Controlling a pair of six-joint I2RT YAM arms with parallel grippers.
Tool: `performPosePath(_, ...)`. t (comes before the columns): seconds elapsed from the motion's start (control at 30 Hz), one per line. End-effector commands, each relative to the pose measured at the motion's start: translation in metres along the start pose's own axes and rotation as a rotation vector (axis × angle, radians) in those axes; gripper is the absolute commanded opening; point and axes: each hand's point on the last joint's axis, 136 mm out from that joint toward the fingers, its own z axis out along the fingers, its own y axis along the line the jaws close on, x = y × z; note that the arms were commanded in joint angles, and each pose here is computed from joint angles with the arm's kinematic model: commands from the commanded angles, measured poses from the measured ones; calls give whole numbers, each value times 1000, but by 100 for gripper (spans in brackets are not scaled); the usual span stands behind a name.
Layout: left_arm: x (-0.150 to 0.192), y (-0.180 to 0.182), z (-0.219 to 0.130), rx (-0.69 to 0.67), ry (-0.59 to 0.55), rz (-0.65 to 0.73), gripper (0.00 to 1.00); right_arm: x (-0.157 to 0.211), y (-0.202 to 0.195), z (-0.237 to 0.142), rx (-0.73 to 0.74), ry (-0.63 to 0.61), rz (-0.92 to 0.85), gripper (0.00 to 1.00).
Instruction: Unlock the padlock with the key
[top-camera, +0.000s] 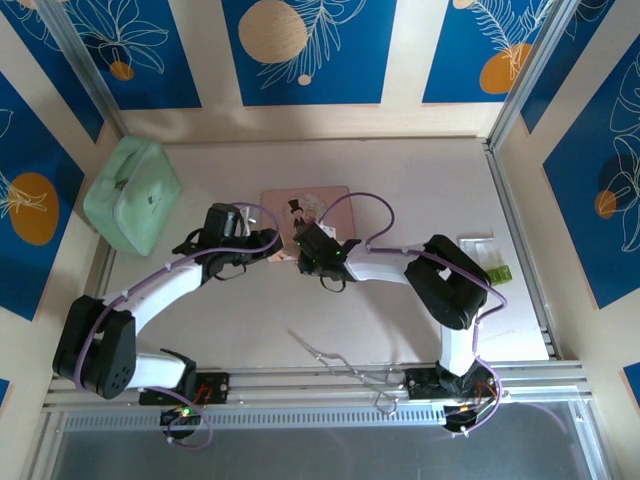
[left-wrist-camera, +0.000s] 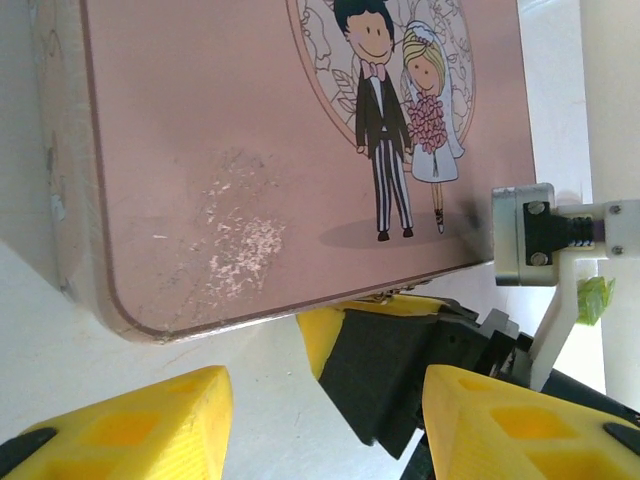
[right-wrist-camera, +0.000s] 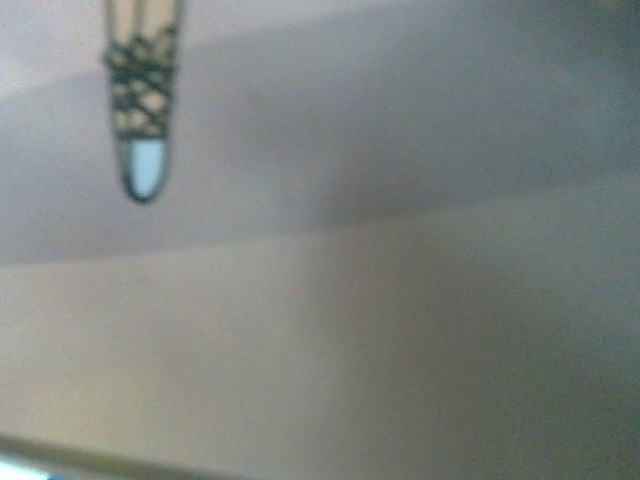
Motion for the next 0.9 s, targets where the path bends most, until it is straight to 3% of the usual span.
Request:
performPosePath(0.0,1,-6,2,25,8,6,53,20,-30,4,140,80,107,21)
performPosePath(0.3,3,-6,-1,25,5,9,53,28,-43,4,247,174,178,21)
performPosePath(0.4,2,-7,-2,28,3,10,53,27,-43,0,246,173,175,28)
performPosePath(0.53,1,-9,-3,30,2,16,53,21,-38,-8,211,131,118,45)
performPosePath(0.73,-2,-11,-6,30,-4,24,53,6,-10,-24,28,67,-103,58)
performPosePath(0.87,-3,-12,-7,29,-8,27,53,0,-1,-38,-104,26,-231,60)
